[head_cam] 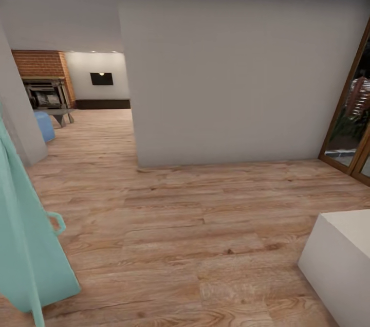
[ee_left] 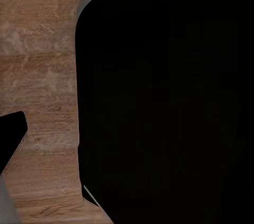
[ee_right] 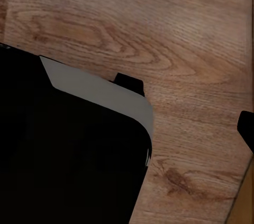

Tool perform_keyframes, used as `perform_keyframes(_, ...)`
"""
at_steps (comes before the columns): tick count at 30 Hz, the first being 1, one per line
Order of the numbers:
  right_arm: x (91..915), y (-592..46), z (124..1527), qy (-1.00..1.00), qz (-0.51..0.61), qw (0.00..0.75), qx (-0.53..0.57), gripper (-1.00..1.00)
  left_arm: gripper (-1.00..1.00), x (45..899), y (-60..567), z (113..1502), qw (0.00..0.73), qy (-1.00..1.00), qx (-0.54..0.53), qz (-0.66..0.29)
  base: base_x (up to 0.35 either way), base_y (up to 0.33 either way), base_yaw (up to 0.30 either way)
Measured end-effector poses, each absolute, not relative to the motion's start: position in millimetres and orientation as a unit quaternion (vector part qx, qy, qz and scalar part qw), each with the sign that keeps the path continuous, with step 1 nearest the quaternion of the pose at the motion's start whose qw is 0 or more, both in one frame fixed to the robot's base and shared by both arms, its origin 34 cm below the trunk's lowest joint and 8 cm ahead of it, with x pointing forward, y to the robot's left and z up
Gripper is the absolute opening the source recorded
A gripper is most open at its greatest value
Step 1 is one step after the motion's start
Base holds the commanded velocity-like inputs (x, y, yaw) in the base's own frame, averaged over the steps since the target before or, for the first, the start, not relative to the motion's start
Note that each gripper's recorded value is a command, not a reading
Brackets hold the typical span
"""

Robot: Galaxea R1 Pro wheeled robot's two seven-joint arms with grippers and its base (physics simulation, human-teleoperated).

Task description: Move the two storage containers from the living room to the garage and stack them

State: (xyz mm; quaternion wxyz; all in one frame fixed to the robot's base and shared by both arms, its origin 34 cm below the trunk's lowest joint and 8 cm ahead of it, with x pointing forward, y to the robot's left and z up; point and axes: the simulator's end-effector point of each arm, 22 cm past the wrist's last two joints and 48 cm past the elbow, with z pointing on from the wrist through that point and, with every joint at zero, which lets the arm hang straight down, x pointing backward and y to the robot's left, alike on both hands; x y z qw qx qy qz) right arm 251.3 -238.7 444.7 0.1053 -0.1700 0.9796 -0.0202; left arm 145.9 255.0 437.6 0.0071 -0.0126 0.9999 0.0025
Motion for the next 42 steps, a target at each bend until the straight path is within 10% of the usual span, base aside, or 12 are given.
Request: perform_keyframes(42,251.3,-238.3,444.7,0.979,-0.02,0.105,-0.172,1.0,1.0,146.3,255.3,437.6,0.008,1.0,-0.014,0.003,0.322,0.0,0.0)
